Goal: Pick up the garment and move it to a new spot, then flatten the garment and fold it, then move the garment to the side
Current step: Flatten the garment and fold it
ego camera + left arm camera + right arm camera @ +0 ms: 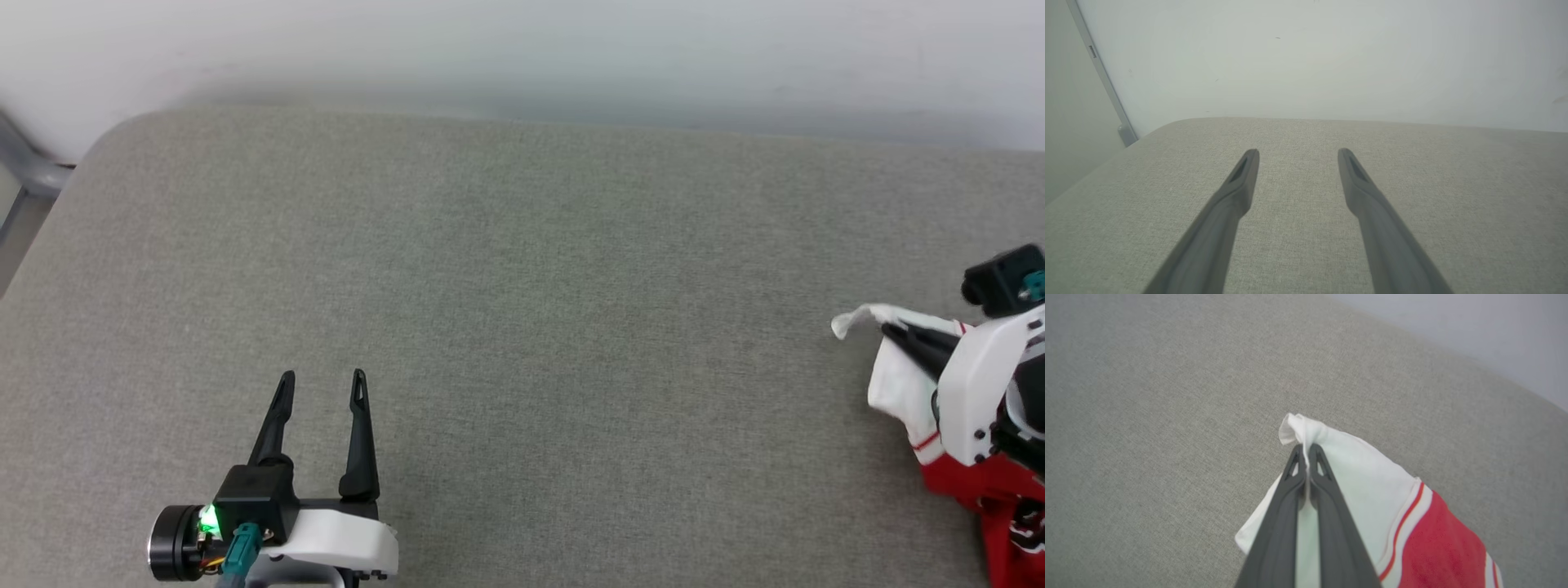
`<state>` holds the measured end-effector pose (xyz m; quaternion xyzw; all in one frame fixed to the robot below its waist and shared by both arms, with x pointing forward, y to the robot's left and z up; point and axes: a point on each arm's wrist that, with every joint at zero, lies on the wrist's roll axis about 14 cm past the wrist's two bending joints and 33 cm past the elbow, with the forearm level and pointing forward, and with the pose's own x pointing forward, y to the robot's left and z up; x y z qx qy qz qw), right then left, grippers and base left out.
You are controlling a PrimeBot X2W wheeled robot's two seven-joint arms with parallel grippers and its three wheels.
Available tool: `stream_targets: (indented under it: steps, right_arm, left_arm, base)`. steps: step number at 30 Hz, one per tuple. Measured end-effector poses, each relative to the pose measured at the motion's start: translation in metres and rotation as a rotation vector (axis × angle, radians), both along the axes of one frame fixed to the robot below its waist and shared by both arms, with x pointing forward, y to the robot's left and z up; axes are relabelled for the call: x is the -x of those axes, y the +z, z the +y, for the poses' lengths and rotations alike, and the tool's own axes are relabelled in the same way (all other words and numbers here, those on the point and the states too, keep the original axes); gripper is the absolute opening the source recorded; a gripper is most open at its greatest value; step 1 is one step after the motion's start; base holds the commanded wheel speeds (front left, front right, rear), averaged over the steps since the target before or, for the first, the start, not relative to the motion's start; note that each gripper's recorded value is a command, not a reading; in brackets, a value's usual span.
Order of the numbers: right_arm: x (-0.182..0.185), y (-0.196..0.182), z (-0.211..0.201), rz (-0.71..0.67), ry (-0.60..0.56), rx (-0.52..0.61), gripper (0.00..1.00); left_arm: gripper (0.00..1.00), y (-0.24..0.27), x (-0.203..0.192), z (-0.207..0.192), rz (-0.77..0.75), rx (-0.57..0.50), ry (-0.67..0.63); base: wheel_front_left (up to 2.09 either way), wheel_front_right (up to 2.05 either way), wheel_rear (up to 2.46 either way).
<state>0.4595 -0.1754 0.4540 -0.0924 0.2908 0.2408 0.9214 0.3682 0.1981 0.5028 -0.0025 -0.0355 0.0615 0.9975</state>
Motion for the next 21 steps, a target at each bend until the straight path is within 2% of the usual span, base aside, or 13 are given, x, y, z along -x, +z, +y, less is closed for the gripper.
stream_targets:
  steps: [5, 10, 16, 21]
  right_arm:
    - [-0.005, 0.054, -0.001, -0.166, -0.015, -0.091, 0.0]
    - [-0.01, 0.095, 0.016, -0.287, 0.021, -0.153, 0.0]
    - [-0.019, 0.123, 0.071, -0.364, 0.126, -0.222, 0.0]
    - [-0.022, 0.121, 0.131, -0.346, 0.261, -0.238, 0.0]
  left_arm:
    - [1.0, 0.005, 0.004, -0.004, -0.016, 0.003, -0.017]
    - [1.0, 0.008, 0.006, -0.005, -0.026, -0.001, -0.023]
    - [1.0, 0.01, 0.012, 0.006, -0.027, -0.007, 0.011]
    - [1.0, 0.009, 0.019, 0.019, -0.021, -0.004, 0.053]
  base:
    - [0.0, 0.0, 0.0]
    - [0.0, 0.0, 0.0]
    - [0.0, 0.0, 0.0]
    - [0.0, 0.0, 0.0]
